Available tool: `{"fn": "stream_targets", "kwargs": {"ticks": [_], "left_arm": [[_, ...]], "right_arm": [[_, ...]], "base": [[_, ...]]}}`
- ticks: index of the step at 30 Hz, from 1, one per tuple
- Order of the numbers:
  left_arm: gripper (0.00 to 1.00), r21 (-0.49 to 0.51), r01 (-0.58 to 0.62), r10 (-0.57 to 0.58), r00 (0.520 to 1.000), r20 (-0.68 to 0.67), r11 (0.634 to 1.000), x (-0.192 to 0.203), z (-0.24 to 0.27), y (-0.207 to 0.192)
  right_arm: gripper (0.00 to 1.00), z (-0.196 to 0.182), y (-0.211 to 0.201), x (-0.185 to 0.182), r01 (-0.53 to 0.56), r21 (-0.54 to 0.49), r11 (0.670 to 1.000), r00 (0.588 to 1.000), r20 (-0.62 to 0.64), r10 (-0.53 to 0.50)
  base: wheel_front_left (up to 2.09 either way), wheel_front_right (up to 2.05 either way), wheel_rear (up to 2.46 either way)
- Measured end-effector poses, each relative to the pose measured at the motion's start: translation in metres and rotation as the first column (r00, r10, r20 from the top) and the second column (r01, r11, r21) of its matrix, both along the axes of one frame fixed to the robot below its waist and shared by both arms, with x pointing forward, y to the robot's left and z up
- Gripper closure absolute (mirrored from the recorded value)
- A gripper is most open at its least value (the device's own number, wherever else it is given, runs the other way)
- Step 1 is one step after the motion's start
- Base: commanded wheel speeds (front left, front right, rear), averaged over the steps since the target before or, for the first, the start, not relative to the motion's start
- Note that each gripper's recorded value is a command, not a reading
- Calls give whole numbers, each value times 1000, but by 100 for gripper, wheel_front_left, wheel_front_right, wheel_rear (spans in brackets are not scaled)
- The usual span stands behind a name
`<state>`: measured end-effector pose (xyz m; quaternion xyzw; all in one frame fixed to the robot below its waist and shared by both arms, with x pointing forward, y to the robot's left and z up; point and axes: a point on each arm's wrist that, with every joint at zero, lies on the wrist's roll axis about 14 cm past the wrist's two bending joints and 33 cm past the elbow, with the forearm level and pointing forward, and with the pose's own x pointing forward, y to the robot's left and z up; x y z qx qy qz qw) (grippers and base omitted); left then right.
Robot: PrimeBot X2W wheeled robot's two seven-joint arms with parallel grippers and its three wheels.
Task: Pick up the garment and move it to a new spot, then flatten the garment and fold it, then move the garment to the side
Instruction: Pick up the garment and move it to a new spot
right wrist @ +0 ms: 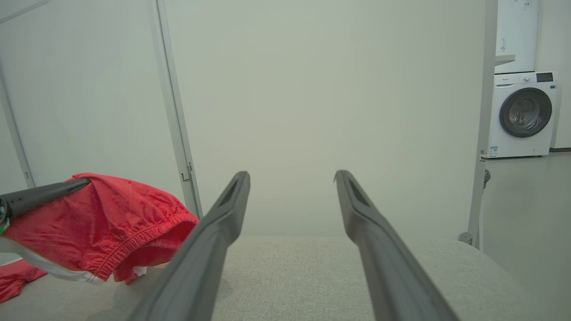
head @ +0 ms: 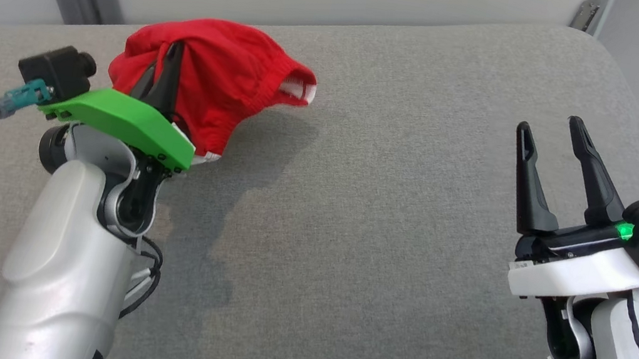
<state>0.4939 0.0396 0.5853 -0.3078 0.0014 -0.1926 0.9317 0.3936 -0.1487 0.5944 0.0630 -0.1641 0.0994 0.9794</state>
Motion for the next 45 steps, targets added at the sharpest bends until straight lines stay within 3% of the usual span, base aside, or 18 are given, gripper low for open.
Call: {"fn": "stream_targets", "kwargs": {"ticks": [6,14,15,16,17,28,35,45], "left_arm": [[100,37,88,-84,991,-103,995,-21,-53,-28],[100,15,249,-236,933,-271,968,-60,-116,-68],[66,6,265,-253,925,-283,964,-65,-121,-74],[21,3,276,-263,920,-292,961,-68,-125,-77],[0,6,284,-270,916,-298,959,-71,-129,-80],[0,89,307,-281,933,-224,947,-78,-124,-85],[0,183,276,-264,961,-86,944,-74,-98,-78],[0,310,107,-119,993,22,945,-60,-77,-20]], "right_arm": [[0,-1,-20,-6,58,-7,998,998,-3,-58],[0,-12,-34,-7,99,-11,995,994,-37,-99],[0,-13,-35,-8,103,-11,995,994,-41,-103],[0,-15,-36,-8,107,-12,994,993,-45,-108],[0,-16,-38,-8,112,-13,994,992,-48,-113],[0,-20,-43,-7,126,-14,992,990,-60,-126],[0,-24,-32,-5,91,-7,996,993,-73,-92],[0,-32,-25,-12,73,23,997,993,-98,-70]], "base": [[0,0,0],[0,0,0],[0,0,0],[0,0,0],[0,0,0],[0,0,0],[0,0,0],[0,0,0]]}}
